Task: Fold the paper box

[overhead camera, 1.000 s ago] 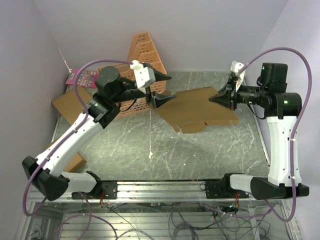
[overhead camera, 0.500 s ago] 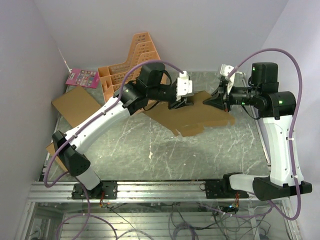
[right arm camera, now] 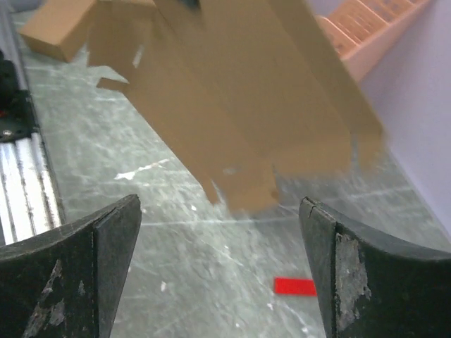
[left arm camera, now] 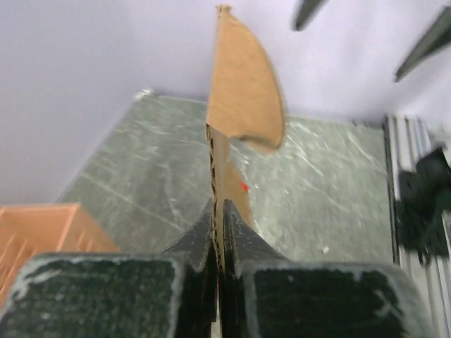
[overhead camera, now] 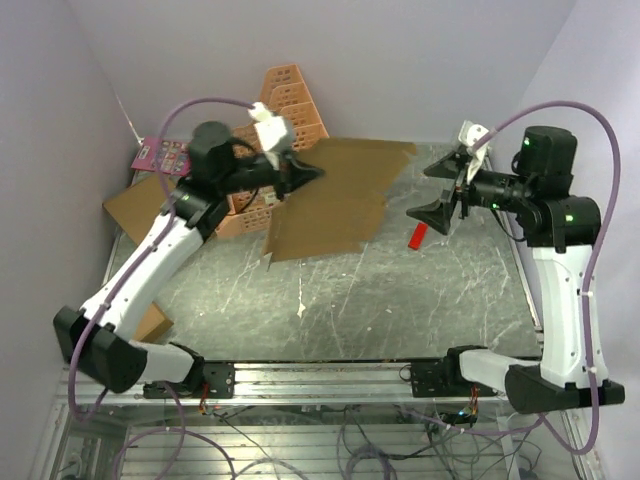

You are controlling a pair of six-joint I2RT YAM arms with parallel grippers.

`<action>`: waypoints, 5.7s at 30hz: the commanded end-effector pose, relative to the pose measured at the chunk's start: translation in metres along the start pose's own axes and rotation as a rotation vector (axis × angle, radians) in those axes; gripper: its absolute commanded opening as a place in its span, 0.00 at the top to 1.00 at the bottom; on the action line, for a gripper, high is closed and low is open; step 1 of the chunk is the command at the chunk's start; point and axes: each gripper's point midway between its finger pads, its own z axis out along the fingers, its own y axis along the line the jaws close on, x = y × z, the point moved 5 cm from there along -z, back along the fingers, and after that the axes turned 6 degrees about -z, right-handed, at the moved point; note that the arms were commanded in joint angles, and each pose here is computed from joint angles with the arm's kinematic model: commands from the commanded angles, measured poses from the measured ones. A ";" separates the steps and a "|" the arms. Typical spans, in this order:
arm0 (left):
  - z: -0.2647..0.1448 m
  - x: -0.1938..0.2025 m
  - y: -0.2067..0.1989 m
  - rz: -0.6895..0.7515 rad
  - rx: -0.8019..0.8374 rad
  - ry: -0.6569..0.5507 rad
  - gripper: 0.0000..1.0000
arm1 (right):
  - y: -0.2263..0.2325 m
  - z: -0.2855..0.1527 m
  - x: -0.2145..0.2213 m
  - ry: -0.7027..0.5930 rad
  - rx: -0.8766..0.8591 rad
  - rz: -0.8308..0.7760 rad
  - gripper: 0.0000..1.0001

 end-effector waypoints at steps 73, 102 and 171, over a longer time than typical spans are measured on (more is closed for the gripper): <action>-0.037 -0.003 -0.035 0.087 0.093 0.077 0.93 | 0.003 0.053 -0.004 -0.013 -0.225 -0.076 0.14; -0.044 -0.004 -0.040 0.084 0.150 -0.006 0.93 | 0.027 0.044 0.006 -0.018 -0.266 -0.095 0.73; -0.112 0.032 0.001 0.090 0.050 -0.109 0.40 | 0.028 0.010 -0.015 -0.024 -0.233 -0.079 1.00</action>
